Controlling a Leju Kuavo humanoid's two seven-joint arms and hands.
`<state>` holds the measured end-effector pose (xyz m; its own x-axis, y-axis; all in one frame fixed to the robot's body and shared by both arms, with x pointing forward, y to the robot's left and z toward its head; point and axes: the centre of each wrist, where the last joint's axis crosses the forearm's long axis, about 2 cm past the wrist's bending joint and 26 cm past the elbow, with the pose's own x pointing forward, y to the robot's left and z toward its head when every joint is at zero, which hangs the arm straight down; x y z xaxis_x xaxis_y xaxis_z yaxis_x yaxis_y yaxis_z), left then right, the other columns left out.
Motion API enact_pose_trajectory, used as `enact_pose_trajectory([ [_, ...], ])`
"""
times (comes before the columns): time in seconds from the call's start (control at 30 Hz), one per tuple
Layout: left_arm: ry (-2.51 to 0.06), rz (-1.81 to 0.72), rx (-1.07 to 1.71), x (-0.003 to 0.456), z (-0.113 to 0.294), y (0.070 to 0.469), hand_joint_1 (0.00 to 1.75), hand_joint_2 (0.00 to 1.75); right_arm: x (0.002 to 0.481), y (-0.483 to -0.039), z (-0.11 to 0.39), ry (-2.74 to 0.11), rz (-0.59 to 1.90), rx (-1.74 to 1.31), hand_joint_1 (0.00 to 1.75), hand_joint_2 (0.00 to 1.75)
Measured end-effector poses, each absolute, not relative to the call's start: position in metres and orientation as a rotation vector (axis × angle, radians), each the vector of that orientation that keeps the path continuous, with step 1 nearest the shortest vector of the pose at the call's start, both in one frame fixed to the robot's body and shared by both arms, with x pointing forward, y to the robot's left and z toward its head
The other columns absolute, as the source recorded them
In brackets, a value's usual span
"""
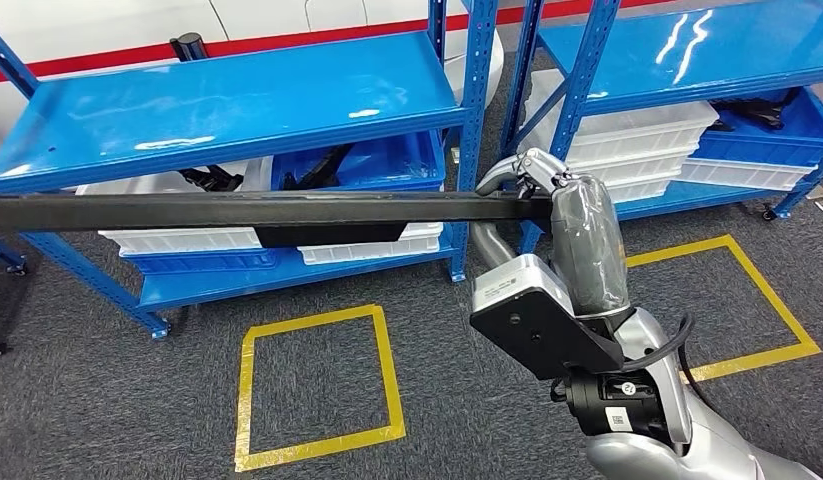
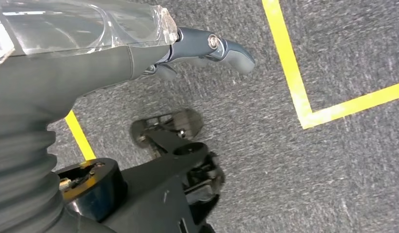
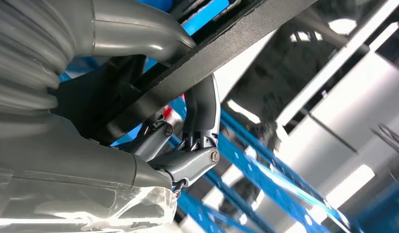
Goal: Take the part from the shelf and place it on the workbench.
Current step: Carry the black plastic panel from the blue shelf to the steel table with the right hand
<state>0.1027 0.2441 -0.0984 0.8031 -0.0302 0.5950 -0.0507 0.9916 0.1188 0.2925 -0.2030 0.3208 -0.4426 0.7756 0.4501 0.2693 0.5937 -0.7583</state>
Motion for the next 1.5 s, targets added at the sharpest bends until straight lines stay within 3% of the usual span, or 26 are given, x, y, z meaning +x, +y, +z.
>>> enact_pose_trajectory([
  [1.5, -0.631, 0.010, 0.152, 0.100, -0.099, 0.244, 0.00, 1.75, 0.288, -0.215, 0.326, -1.975, 0.790, -0.793, 1.75, 1.75],
])
